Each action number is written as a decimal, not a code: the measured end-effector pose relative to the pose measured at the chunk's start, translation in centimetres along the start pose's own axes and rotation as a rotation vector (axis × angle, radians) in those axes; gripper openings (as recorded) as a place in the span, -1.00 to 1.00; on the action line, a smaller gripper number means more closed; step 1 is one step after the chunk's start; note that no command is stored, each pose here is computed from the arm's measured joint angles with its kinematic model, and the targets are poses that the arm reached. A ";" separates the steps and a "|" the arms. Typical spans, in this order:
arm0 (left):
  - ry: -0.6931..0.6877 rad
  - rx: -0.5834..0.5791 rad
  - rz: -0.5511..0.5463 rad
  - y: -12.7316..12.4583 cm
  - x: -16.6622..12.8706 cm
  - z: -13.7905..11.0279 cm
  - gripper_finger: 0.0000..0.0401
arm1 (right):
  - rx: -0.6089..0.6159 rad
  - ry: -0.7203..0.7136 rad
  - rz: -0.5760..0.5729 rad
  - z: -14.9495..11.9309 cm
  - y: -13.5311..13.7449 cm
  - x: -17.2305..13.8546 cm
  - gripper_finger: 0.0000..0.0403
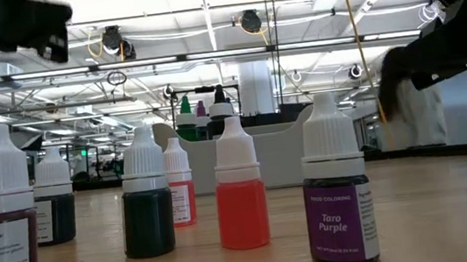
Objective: Pick & Place food coloring
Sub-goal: Put the black food coloring bottle into the gray bin
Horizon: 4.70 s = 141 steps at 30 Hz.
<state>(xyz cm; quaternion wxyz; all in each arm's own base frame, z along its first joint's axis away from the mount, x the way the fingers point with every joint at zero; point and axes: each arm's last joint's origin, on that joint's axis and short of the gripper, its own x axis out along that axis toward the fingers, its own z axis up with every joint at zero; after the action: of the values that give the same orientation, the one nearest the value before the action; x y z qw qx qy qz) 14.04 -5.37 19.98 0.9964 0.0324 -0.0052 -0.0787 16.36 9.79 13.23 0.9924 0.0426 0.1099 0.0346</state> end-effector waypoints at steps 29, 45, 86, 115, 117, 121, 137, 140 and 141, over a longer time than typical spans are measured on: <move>-0.028 0.025 0.212 0.7 -1.2 -3.0 -0.95 | -0.211 -0.045 -0.121 8.4 2.7 9.0 -0.75; 0.114 0.125 0.341 1.0 -1.3 -4.3 -0.95 | -0.069 0.001 -0.307 6.1 -1.6 16.2 0.23; 0.027 0.266 0.362 1.1 -1.3 -3.0 -0.95 | -0.012 0.088 -0.232 5.0 -3.8 16.9 -0.05; -0.027 0.225 0.370 1.2 -1.3 -2.5 -0.95 | -0.073 0.128 -0.282 4.8 -4.8 16.9 -0.11; -0.027 0.233 0.371 1.2 -1.3 -2.5 -0.95 | -0.084 0.129 -0.281 4.8 -4.9 16.9 -0.15; -0.033 0.236 0.372 1.2 -1.3 -2.4 -0.95 | -0.120 0.134 -0.282 4.8 -5.0 16.9 -0.24; -0.038 0.240 0.368 1.2 -1.3 -2.4 -0.95 | -0.133 0.125 -0.211 3.4 -5.1 17.9 -0.34; -0.038 0.238 0.365 1.2 -1.3 -2.4 -0.95 | -0.135 0.126 -0.211 3.4 -5.1 17.9 -0.35; -0.038 0.237 0.365 1.2 -1.3 -2.4 -0.95 | -0.134 0.126 -0.210 3.4 -5.1 17.9 -0.35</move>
<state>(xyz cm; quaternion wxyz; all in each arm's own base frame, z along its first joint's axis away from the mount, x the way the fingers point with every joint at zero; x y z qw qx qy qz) 12.94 -3.87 17.69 0.9830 0.1466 -0.0393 0.1037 34.82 5.88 12.24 0.9824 -0.0379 0.1731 -0.0598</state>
